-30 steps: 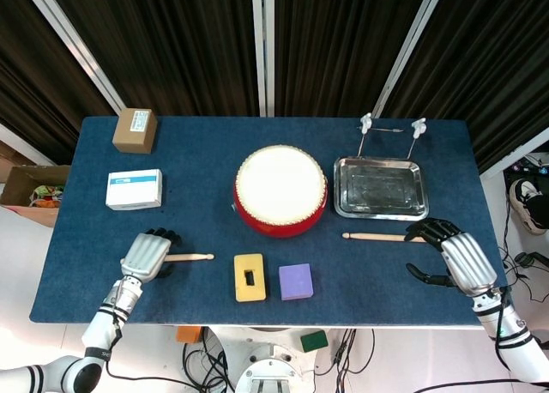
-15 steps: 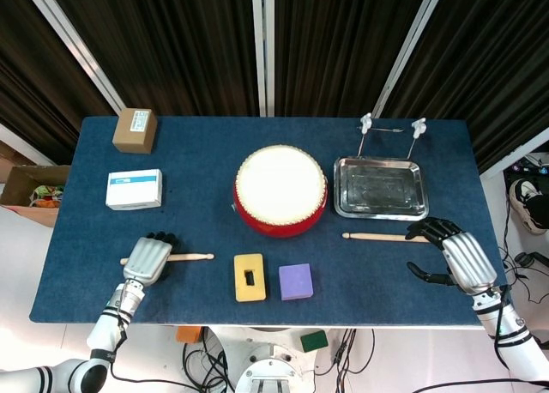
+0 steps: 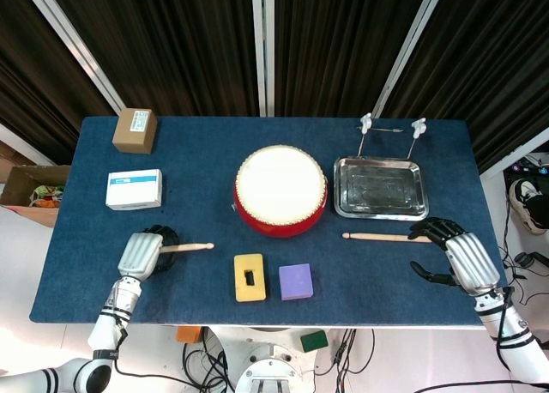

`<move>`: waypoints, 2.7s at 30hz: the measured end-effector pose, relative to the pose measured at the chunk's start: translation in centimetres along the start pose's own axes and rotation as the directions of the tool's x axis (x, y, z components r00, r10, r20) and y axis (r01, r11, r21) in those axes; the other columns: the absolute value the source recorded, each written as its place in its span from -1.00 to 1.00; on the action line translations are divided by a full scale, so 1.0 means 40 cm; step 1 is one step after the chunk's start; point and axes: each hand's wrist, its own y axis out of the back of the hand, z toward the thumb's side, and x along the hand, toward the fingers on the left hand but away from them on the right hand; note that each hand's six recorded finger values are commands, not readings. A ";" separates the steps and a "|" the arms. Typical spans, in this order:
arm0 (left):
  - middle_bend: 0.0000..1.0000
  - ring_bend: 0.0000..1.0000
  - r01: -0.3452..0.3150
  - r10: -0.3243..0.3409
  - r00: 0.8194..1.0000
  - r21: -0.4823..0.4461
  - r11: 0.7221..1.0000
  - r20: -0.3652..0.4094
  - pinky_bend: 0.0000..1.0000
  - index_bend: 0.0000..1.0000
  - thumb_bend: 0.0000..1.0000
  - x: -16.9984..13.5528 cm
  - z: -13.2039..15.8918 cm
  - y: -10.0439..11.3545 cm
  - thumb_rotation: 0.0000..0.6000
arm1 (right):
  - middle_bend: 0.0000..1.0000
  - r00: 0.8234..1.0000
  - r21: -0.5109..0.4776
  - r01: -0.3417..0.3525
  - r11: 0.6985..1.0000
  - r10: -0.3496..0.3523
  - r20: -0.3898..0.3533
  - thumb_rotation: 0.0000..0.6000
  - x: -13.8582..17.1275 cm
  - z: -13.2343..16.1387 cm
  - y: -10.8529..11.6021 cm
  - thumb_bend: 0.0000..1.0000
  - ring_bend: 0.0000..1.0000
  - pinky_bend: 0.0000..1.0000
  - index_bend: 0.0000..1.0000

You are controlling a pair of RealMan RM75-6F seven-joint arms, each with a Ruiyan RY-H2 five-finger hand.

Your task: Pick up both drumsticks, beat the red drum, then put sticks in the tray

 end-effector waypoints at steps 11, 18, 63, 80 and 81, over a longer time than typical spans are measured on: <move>-0.15 -0.29 -0.157 0.137 0.987 -0.726 0.670 -0.086 -0.16 -0.02 -0.09 0.018 -0.043 0.039 1.00 | -0.29 1.000 0.003 0.006 1.000 -0.006 0.003 1.00 0.001 0.003 0.003 -0.55 -0.55 -0.36 -0.15; -0.16 -0.29 -0.179 0.109 0.982 -0.948 0.262 -0.155 -0.14 -0.12 -0.09 0.028 -0.081 0.044 1.00 | -0.29 1.000 0.003 0.004 1.000 -0.004 0.007 1.00 -0.002 0.004 0.002 -0.55 -0.55 -0.36 -0.14; 0.40 0.44 -0.157 -0.004 0.986 -0.939 0.305 -0.167 0.48 0.45 -0.92 0.009 -0.019 -0.061 1.00 | -0.29 0.998 -0.006 0.067 0.998 -0.067 0.004 1.00 -0.003 0.013 0.050 -0.61 -0.55 -0.36 -0.15; 0.99 1.00 -0.130 -0.009 0.988 -0.863 0.488 -0.154 1.00 0.98 -0.32 0.034 -0.045 -0.079 1.00 | -0.28 0.999 -0.020 0.028 0.999 -0.028 0.030 1.00 0.002 -0.002 0.023 -0.62 -0.55 -0.36 -0.15; 1.00 1.00 -0.131 -0.001 0.988 -0.850 0.511 -0.153 1.00 0.99 -0.32 0.035 -0.047 -0.074 1.00 | -0.28 0.999 -0.020 0.024 1.000 -0.024 0.033 1.00 0.002 -0.004 0.021 -0.61 -0.55 -0.36 -0.15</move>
